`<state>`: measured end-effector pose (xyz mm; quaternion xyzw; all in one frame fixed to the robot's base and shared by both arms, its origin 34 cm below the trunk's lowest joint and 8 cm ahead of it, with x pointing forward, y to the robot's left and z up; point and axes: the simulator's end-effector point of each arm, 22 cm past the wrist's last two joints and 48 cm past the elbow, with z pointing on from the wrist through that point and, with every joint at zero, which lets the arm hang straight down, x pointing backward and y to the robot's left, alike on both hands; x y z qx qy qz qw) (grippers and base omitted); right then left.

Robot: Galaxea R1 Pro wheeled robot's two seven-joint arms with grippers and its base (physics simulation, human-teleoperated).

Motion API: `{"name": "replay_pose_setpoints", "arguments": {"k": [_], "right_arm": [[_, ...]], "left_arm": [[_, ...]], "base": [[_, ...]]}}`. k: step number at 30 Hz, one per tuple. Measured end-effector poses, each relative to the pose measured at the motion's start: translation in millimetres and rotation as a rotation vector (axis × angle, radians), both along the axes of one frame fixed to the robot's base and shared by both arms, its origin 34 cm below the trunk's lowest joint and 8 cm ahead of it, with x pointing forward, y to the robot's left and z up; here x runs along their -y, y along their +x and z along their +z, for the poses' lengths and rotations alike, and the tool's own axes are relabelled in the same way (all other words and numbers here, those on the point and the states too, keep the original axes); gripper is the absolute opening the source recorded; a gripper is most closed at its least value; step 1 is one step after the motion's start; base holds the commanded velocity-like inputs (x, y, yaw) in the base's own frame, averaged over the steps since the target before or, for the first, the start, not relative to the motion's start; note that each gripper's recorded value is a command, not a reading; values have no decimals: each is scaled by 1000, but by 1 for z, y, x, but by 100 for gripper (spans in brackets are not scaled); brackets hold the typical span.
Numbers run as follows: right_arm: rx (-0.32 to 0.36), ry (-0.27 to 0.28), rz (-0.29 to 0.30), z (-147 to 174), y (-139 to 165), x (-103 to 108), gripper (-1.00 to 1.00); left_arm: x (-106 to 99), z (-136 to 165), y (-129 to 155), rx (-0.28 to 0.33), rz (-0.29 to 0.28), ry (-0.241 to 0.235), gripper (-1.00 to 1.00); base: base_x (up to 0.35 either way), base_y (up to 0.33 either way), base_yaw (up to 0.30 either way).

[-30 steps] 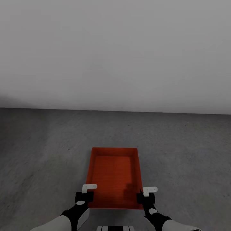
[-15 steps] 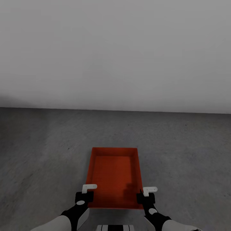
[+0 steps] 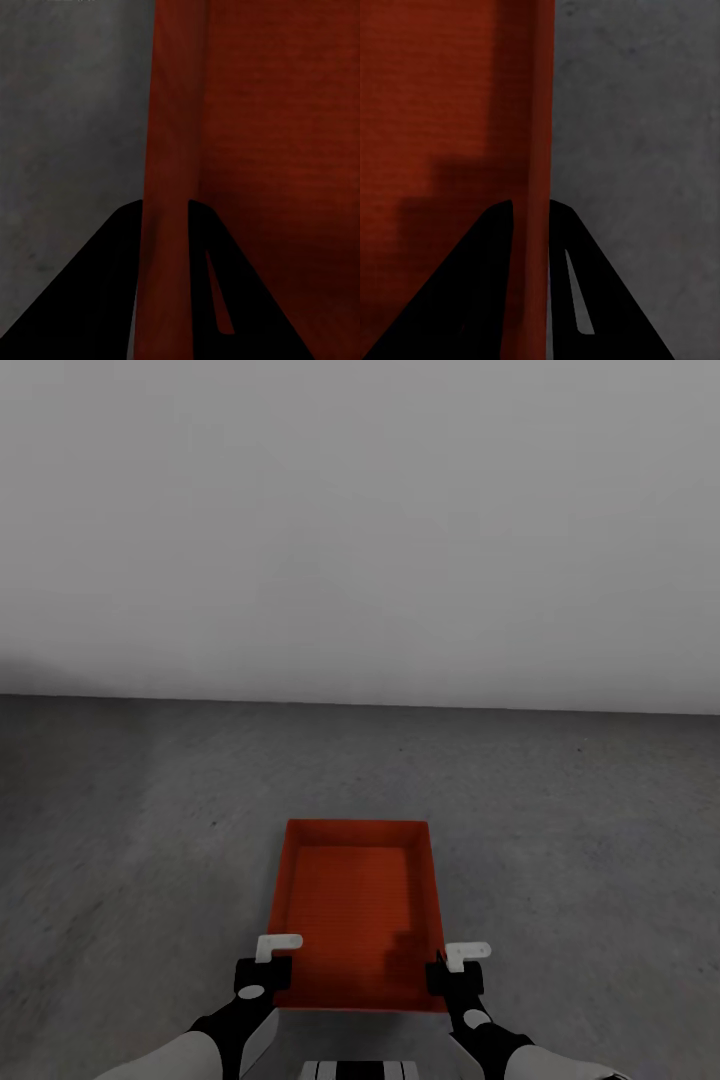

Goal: Move the two storage containers from the living room to the garage. In the garage, place one container on the floor and stack the other container on top of it (either order is fine).

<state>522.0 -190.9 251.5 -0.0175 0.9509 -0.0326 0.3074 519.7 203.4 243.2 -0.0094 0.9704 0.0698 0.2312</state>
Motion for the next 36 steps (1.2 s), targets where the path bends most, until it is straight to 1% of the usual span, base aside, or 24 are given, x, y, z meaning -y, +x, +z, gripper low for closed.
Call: {"name": "replay_pose_setpoints", "arguments": {"k": [19,25,36], "right_arm": [[0,0,0,0,0,0,-100],[0,0,0,-13,-3,0,-100],[1,0,1,-13,-2,0,-100]], "left_arm": [[0,0,0,0,0,0,-100],[0,-13,-3,0,0,0,-100],[0,-13,-3,1,1,0,-100]], "base": [[0,0,0],[0,0,0],[0,0,0]]}}
